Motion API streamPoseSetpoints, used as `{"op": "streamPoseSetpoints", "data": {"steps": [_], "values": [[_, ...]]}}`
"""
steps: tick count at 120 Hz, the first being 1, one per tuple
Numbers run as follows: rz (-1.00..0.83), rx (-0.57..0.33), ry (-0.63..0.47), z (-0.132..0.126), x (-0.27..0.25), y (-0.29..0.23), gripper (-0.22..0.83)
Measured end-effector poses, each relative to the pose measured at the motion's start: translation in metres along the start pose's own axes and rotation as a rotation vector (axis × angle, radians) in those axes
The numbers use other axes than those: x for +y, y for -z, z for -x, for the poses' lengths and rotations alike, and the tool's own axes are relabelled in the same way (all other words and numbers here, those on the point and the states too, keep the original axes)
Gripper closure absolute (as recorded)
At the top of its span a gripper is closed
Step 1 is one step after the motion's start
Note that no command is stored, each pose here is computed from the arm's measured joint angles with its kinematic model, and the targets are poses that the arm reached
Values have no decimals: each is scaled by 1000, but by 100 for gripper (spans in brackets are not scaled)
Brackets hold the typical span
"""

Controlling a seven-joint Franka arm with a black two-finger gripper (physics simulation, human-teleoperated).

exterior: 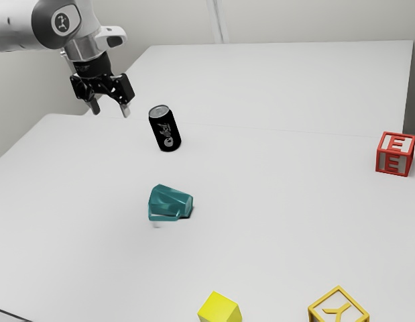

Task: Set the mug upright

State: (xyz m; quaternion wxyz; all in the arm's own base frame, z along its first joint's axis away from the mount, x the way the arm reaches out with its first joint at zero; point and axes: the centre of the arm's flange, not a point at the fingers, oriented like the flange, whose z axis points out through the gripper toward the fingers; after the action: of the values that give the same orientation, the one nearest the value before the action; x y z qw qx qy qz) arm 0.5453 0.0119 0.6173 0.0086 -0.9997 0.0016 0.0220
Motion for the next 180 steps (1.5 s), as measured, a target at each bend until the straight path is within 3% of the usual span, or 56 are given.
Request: {"op": "streamPoseSetpoints", "data": {"steps": [28,66,131,180], "values": [[1,-5,0,13,-1,-9,2],[137,2,71,40,-37,-87,2],[488,179,155,51,-75,-206,3],[647,264,146,41,-94,-265,3]]}}
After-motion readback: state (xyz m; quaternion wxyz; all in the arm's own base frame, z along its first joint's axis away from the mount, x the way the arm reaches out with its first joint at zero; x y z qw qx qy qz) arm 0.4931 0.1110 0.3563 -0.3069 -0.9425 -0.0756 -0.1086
